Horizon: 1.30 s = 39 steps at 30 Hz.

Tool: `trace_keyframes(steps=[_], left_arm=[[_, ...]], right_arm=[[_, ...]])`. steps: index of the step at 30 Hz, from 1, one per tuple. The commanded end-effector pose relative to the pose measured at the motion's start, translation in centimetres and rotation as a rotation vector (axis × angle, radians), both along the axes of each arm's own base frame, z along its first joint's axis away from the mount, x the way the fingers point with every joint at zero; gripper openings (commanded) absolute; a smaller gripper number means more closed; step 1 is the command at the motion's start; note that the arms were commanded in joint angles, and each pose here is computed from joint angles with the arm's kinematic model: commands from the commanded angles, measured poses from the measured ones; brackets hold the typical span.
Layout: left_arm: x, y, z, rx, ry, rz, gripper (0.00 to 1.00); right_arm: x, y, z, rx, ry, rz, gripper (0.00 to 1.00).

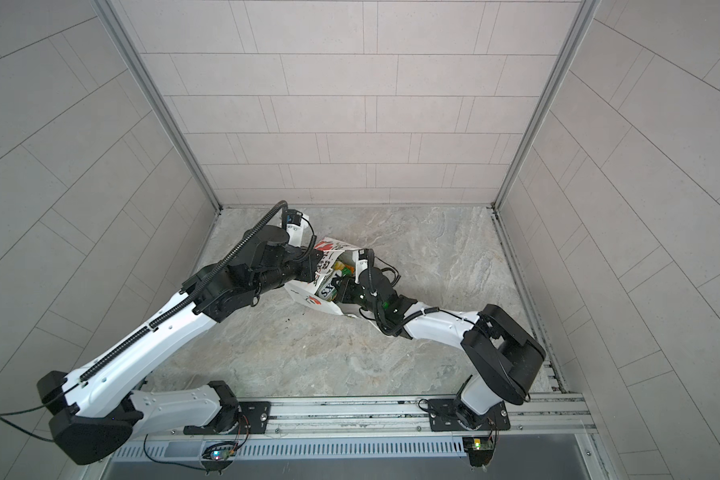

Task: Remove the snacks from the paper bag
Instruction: 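Grasp a green Fox's Spring Tea packet inside the bag with the right gripper, then pull the packet out of the bag with the right gripper, away from the robot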

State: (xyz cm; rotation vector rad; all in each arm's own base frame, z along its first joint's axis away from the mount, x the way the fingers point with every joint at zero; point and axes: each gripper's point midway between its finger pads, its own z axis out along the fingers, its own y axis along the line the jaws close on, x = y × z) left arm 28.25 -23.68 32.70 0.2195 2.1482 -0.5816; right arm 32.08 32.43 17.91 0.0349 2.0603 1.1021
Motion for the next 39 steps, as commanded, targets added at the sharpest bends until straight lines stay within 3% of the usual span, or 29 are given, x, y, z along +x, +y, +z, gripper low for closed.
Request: trace_keyframes(steps=[1, 22, 31, 39], left_arm=[[-0.1, 0.9, 0.4, 0.015, -0.028, 0.03, 0.0], [-0.1, 0.7, 0.7, -0.003, -0.039, 0.023, 0.0], [0.0, 0.6, 0.7, -0.005, -0.04, 0.022, 0.0], [-0.2, 0.5, 0.5, -0.001, -0.033, 0.009, 0.0]], right_arm=[[-0.6, -1.2, 1.6, -0.038, -0.049, 0.008, 0.0], [-7.0, -6.8, 7.6, -0.149, -0.138, 0.205, 0.0], [-9.1, -10.3, 11.4, -0.213, -0.221, 0.192, 0.0], [-9.5, -15.1, 13.4, -0.294, -0.259, 0.067, 0.0]])
